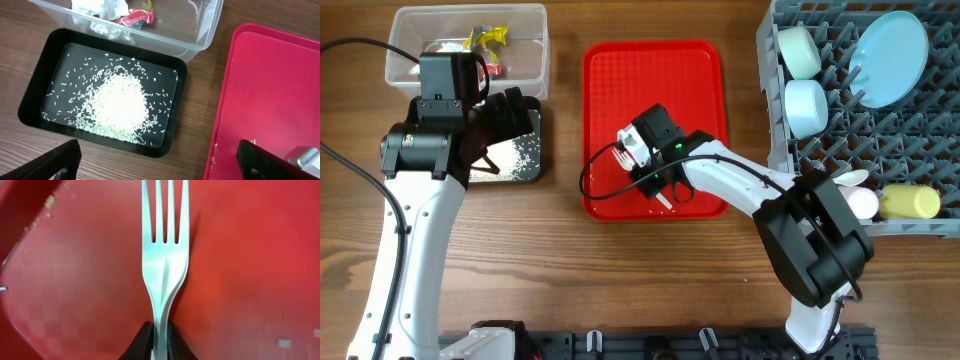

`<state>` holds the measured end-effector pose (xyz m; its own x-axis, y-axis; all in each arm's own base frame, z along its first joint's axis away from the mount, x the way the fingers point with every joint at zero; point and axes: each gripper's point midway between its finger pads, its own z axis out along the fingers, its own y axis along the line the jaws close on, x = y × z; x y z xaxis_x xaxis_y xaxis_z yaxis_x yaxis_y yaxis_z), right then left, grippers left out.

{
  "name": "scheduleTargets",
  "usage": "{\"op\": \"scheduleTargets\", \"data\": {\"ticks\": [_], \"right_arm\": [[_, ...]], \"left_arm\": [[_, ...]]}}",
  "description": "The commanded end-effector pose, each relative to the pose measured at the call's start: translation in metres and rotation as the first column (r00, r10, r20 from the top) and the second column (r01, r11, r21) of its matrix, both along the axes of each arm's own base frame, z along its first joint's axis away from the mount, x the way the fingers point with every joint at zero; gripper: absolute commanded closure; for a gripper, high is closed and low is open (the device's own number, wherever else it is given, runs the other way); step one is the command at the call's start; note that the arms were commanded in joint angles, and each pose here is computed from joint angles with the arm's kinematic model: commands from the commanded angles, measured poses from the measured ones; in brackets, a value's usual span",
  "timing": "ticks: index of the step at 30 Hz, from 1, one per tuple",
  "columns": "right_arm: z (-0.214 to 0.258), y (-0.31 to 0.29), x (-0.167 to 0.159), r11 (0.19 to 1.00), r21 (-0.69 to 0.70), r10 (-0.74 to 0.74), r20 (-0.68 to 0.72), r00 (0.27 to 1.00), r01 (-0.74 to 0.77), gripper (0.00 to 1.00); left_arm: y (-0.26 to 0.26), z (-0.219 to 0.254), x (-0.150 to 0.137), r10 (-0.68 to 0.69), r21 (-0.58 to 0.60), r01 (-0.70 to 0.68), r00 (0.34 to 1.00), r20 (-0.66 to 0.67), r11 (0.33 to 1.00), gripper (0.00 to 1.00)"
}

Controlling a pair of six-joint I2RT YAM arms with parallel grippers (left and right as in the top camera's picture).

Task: Sort waste into correct bins and load items into the dishwasher rack
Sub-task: 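Reach the right gripper back and grasp the white fork, then carry the fork right and insert it into the dish rack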

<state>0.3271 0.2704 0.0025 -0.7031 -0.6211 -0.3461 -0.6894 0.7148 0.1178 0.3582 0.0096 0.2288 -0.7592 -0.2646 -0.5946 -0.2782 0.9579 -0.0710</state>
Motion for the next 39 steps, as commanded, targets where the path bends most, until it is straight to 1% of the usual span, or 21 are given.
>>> {"op": "scheduleTargets", "data": {"ticks": [1,7,10,13,14,16,18,20,21,24,28,32,37,39], "right_arm": [[0.017,-0.02,-0.003,0.986,-0.005,-0.166,-0.031,0.986,0.166,0.94],[0.1,-0.06,0.007,0.946,0.095,-0.314,0.034,0.949,0.31,0.96],[0.147,-0.102,0.005,0.914,0.125,-0.399,0.097,0.912,0.386,0.96],[0.18,-0.161,-0.004,0.853,0.1,-0.521,0.171,0.836,0.512,0.96],[0.195,-0.194,-0.012,0.819,0.084,-0.571,0.213,0.792,0.568,0.95],[0.209,-0.231,-0.022,0.765,0.064,-0.633,0.265,0.728,0.641,0.94],[0.22,-0.259,-0.033,0.709,0.055,-0.683,0.3,0.665,0.703,0.94],[0.226,-0.273,-0.038,0.674,0.067,-0.714,0.316,0.625,0.736,0.95],[0.226,-0.28,-0.04,0.648,0.058,-0.733,0.318,0.601,0.759,0.95],[0.215,-0.291,-0.042,0.599,0.007,-0.761,0.316,0.566,0.801,0.94],[0.191,-0.292,-0.036,0.602,-0.075,-0.754,0.272,0.597,0.795,0.95],[0.155,-0.293,-0.034,0.637,-0.218,-0.713,0.196,0.673,0.739,0.95],[0.11,-0.293,-0.035,0.632,-0.352,-0.716,0.077,0.694,0.691,0.94],[0.099,-0.293,-0.036,0.629,-0.383,-0.718,0.048,0.694,0.677,0.92]], "left_arm": [[0.002,0.001,0.001,0.016,-0.006,-0.016,1.0,0.006,1.0,0.0],[0.002,0.001,0.001,0.016,-0.006,-0.016,1.0,0.005,1.0,0.0],[0.002,0.001,0.001,0.016,-0.006,-0.016,1.0,0.006,1.0,0.0],[0.002,0.001,0.001,0.016,-0.006,-0.016,1.0,0.006,1.0,0.0],[0.002,0.001,0.001,0.016,-0.006,-0.016,1.0,0.006,1.0,0.0],[0.002,0.001,0.001,0.016,-0.006,-0.016,1.0,0.006,1.0,0.0],[0.002,0.001,0.001,0.016,-0.006,-0.016,1.0,0.006,1.0,0.0],[0.002,0.001,0.001,0.016,-0.006,-0.016,1.0,0.006,1.0,0.0],[0.002,0.001,0.001,0.016,-0.006,-0.016,1.0,0.006,1.0,0.0],[0.002,0.001,0.001,0.016,-0.006,-0.016,1.0,0.006,1.0,0.0],[0.002,0.001,0.001,0.016,-0.006,-0.016,1.0,0.006,1.0,0.0],[0.002,0.001,0.001,0.016,-0.006,-0.016,1.0,0.006,1.0,0.0],[0.002,0.001,0.001,0.016,-0.006,-0.016,1.0,0.006,1.0,0.0],[0.002,0.001,0.001,0.016,-0.006,-0.016,1.0,0.006,1.0,0.0]]}}
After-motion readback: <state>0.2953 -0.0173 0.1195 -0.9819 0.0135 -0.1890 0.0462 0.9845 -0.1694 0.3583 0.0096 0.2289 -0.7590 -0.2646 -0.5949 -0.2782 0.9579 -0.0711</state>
